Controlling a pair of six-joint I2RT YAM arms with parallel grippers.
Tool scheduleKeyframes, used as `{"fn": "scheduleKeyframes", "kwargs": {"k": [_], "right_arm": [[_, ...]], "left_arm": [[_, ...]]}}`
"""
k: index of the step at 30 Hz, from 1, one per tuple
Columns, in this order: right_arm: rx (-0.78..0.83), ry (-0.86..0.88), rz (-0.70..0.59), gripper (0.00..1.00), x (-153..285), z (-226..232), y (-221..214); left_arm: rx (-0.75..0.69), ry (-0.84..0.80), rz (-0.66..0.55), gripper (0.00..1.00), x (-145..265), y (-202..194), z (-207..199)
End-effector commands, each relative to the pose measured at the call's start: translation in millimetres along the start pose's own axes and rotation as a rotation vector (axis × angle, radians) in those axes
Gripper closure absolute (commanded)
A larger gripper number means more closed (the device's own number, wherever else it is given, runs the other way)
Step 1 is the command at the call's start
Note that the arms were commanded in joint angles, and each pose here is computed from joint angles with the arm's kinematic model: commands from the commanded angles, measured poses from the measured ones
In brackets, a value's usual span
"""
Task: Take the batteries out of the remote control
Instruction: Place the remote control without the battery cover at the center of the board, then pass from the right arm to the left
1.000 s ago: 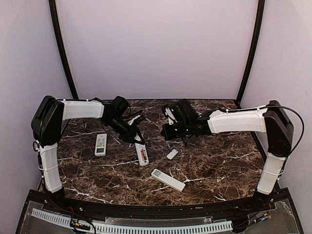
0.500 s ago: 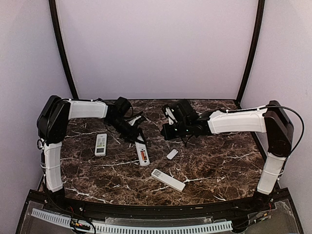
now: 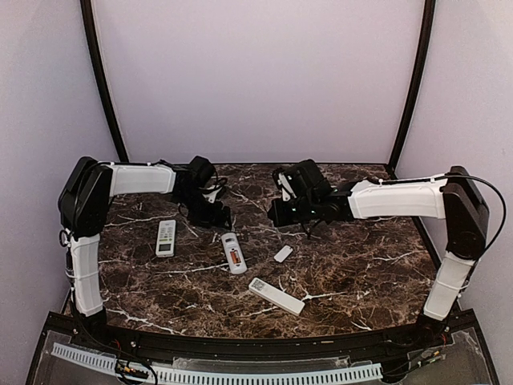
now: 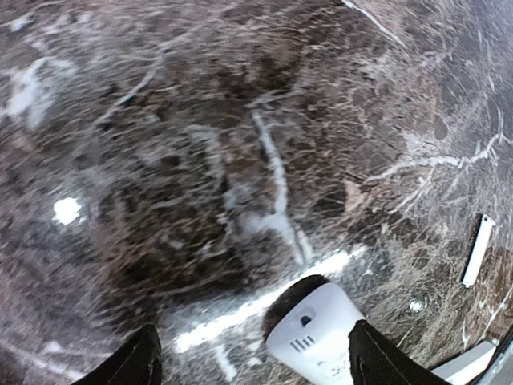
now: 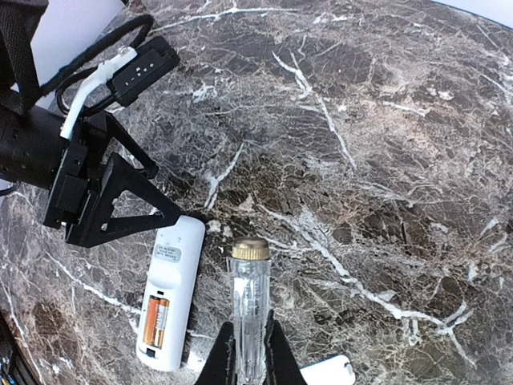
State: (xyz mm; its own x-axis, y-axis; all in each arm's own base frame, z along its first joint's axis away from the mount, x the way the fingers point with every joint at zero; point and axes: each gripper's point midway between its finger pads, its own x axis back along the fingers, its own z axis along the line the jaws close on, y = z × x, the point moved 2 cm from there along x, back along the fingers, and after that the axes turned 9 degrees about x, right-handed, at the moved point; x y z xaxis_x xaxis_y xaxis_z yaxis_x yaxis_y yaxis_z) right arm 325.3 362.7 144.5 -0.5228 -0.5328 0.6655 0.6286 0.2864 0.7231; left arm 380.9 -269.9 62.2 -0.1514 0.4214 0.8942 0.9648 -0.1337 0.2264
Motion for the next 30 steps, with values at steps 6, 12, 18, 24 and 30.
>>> {"fn": "scheduleKeyframes", "kwargs": {"k": [6,12,18,24,30], "right_arm": [[-0.081,0.043,-0.163,1.0,47,11,58],[-0.094,0.072,-0.277,0.98,82,19,93],[-0.096,0.136,-0.367,0.98,104,31,122],[-0.101,0.173,-0.405,0.98,113,40,132],[-0.103,0.168,-0.398,0.97,113,42,127]], "left_arm": [[0.083,-0.19,-0.468,0.02,116,26,-43],[0.134,-0.529,-0.595,0.01,169,6,-110],[0.144,-0.764,-0.574,0.03,181,-17,-168],[0.125,-0.823,-0.502,0.11,166,-22,-193],[0.139,-0.849,-0.45,0.32,152,-20,-202]]}}
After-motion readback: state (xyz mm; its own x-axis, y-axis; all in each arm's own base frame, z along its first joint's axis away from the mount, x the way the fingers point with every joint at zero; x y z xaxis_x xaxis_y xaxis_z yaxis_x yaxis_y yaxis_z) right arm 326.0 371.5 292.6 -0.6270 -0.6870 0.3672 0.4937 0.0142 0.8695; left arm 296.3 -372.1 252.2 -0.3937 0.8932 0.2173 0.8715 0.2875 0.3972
